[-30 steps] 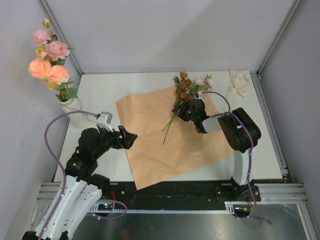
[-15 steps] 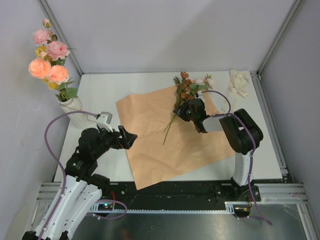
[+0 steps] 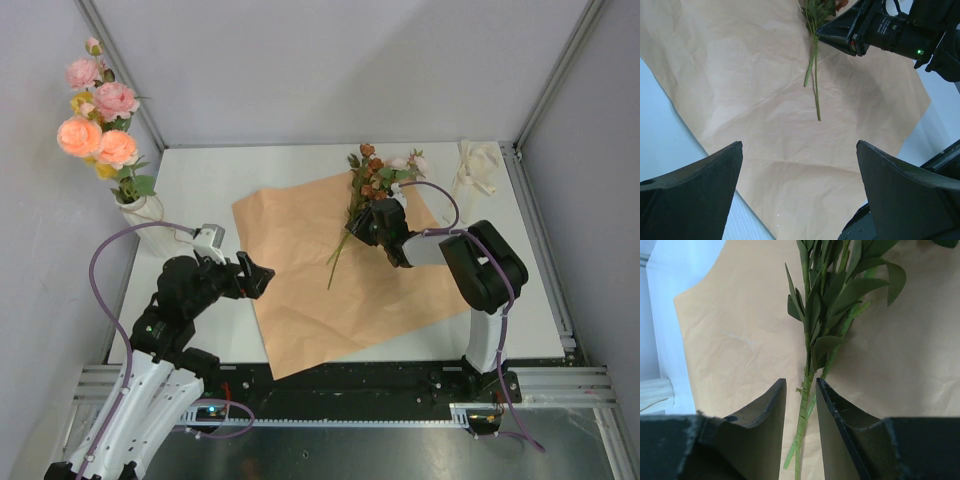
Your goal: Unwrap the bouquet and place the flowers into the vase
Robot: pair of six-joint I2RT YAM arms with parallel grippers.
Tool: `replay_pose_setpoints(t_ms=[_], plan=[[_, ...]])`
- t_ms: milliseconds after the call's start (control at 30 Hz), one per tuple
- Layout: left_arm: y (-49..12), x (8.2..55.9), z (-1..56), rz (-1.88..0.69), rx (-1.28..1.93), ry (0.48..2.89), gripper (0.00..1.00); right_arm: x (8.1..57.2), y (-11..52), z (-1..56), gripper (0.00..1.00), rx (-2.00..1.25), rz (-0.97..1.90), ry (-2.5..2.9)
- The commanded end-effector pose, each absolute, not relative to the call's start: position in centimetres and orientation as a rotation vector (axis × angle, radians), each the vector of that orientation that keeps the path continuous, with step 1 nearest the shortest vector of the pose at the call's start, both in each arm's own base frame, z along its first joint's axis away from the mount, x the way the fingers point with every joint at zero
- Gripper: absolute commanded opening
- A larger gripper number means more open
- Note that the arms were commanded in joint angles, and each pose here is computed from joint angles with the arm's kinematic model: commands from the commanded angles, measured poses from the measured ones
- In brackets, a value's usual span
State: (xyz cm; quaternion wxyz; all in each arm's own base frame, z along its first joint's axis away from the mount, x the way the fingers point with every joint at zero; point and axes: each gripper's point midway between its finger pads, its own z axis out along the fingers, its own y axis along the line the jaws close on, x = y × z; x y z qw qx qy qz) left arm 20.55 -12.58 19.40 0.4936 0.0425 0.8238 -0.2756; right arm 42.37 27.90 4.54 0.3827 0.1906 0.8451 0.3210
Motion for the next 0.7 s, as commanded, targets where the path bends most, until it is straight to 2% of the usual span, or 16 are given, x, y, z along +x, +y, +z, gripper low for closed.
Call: replay_pose_setpoints(t_ms=[0,533,667], plan=[[-12.9,20.6,21.9,-0.684,0.138,1.93,1.0,44.2,27.9,6.0,0.35,0.501,0.806,2.09],[-13.1,20.4,22.2,-0.699,0.16,1.92,1.0,46.4,27.9,5.0,0.35,0.515,0.772,2.088],[-13.1,20.4,22.2,-0.699,0.16,1.92,1.0,46.9,28.1,5.2,0.24,0.502,0.777,2.08]])
